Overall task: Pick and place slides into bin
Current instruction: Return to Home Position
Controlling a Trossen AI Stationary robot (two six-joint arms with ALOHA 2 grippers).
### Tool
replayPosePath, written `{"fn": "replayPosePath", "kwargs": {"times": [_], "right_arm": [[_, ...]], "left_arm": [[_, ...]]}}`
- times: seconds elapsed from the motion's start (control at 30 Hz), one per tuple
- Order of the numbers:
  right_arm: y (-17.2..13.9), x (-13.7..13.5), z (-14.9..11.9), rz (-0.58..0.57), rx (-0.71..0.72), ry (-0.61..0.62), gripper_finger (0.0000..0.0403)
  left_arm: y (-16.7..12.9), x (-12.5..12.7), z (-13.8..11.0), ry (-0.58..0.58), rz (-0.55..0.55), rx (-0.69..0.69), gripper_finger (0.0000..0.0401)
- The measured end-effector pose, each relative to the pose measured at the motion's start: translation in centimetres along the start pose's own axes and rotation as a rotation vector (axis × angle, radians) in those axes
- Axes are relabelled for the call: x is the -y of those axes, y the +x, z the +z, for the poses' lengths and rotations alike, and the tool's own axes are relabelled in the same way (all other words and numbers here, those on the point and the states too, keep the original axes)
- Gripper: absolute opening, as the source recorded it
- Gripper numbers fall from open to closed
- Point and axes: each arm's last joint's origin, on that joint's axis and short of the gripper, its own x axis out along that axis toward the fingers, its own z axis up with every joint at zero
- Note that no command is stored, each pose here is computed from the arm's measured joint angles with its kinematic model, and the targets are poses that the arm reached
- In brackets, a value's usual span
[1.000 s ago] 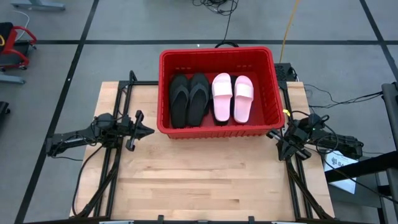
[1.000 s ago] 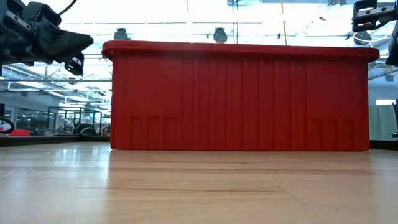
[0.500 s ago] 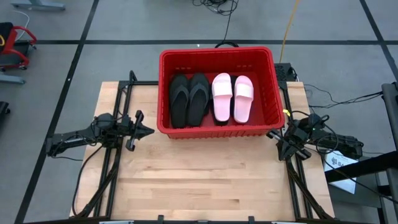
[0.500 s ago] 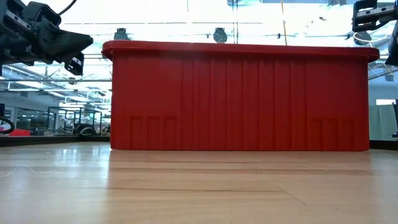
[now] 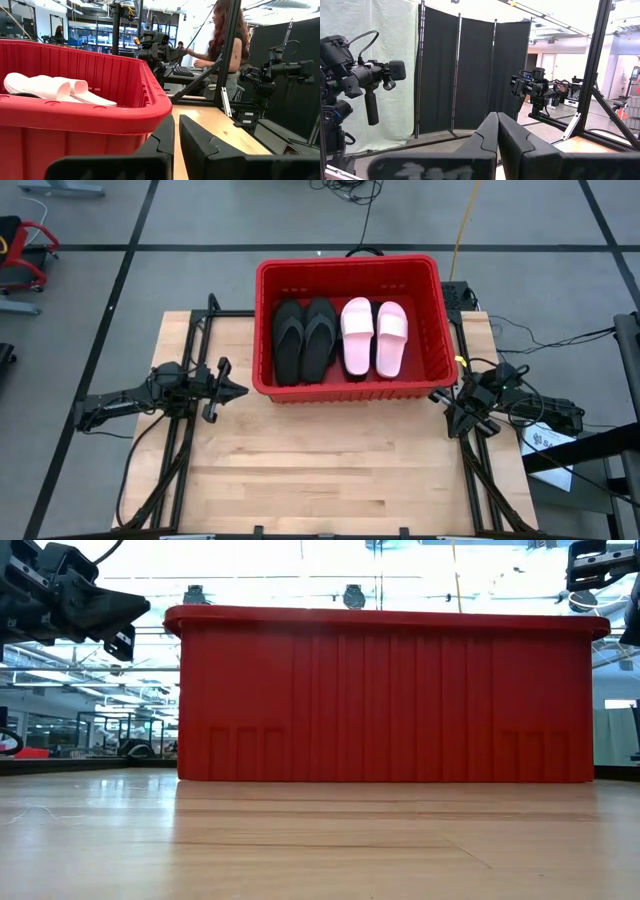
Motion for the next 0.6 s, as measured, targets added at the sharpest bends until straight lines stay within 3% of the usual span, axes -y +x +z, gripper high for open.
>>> {"fn": "replayPosePath", "kwargs": {"times": [0.6], "right_arm": [[0.00, 0.00, 0.00, 0.000, 0.000, 0.000, 0.0000]], "left_arm": [[0.00, 0.00, 0.00, 0.000, 0.000, 0.000, 0.0004]]}}
